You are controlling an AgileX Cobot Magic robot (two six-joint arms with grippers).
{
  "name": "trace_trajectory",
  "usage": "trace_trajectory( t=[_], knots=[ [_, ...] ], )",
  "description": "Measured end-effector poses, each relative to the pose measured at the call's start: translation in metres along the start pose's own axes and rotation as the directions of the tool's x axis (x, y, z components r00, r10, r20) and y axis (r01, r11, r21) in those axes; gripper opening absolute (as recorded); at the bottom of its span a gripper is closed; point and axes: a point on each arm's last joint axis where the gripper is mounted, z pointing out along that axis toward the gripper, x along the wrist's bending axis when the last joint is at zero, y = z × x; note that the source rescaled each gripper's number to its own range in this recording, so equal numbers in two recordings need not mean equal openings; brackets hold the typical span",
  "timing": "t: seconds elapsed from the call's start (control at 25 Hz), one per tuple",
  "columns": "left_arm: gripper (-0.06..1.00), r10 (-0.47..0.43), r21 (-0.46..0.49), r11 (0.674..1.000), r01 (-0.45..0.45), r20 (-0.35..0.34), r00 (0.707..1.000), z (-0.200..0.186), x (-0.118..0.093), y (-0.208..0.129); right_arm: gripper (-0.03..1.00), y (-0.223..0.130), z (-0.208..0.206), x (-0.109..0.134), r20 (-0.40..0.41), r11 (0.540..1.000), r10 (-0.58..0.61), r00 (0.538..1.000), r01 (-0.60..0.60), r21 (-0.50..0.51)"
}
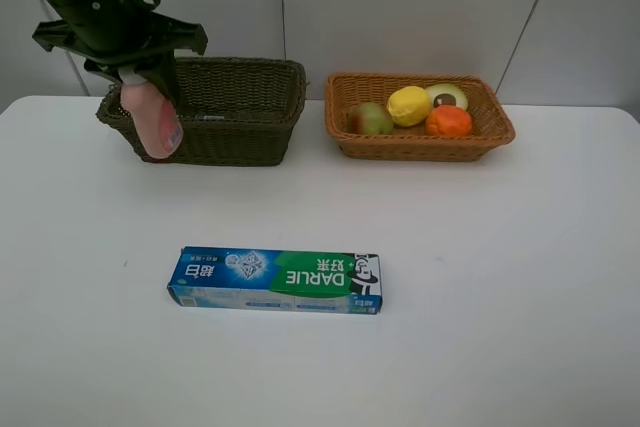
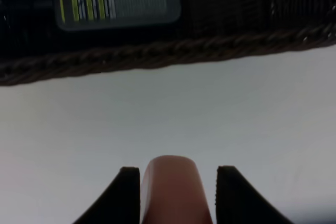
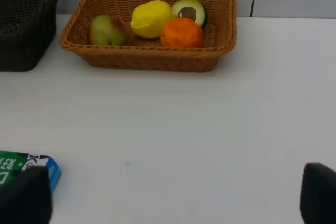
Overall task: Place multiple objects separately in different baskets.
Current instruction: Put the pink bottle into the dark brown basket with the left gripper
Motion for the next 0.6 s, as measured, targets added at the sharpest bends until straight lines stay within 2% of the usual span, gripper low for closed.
trace_trajectory(
  t=[0.32, 0.6],
  knots=[
    [0.45, 0.053, -0.170, 0.984, -0.057, -0.028, 0.998, -0.028, -0.003, 0.030, 1.00, 0.000, 0.000, 0.000, 0.000, 1.000, 0.000, 1.000, 0.000, 0.000],
    [0.45, 0.091, -0.282, 0.954, -0.101, -0.049, 0.995, -0.009, -0.004, 0.046, 1.00, 0.000, 0.000, 0.000, 0.000, 1.000, 0.000, 1.000, 0.000, 0.000]
  ],
)
